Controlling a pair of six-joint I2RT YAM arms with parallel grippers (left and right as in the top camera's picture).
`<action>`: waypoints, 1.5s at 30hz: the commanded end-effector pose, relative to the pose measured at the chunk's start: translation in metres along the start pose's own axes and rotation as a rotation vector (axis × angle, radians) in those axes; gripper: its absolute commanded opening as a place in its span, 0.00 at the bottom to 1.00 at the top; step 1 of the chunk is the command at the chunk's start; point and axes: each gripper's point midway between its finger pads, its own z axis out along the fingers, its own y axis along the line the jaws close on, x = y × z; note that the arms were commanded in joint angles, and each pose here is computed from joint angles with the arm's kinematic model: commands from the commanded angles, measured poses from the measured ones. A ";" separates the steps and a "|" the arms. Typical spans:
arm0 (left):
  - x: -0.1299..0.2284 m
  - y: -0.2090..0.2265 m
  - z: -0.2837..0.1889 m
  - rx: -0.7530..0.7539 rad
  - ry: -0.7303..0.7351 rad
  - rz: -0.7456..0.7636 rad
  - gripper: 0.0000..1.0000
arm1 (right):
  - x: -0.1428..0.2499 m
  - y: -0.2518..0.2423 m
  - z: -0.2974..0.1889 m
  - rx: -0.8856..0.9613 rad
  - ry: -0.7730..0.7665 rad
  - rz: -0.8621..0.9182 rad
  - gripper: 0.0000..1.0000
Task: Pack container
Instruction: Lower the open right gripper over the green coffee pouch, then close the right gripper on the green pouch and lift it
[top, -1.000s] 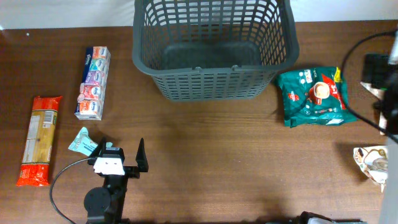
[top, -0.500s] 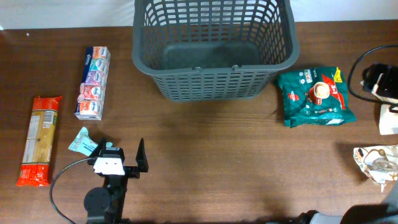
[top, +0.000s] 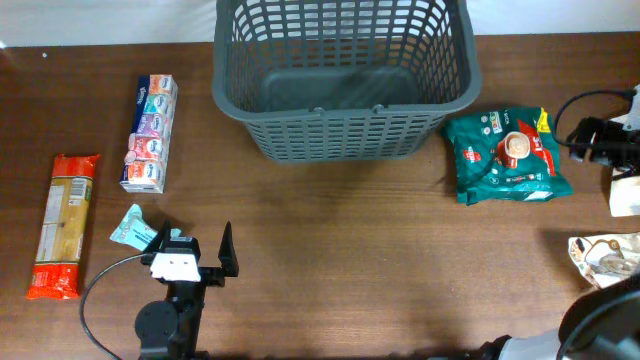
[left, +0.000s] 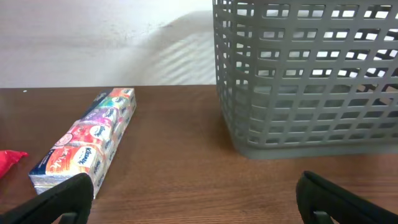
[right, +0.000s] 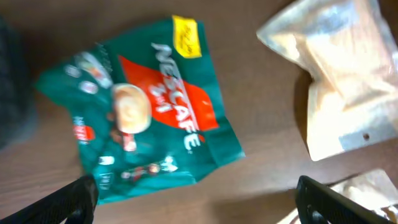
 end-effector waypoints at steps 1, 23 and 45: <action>0.001 0.000 0.000 0.002 -0.004 0.006 0.99 | 0.004 -0.013 0.015 0.077 0.053 -0.050 0.99; 0.001 0.000 0.000 0.002 -0.004 0.006 0.99 | -0.031 0.082 0.053 0.062 0.067 -0.539 0.99; 0.001 0.000 0.000 0.002 -0.004 0.006 0.99 | -0.006 0.060 0.111 0.129 0.232 -0.496 0.99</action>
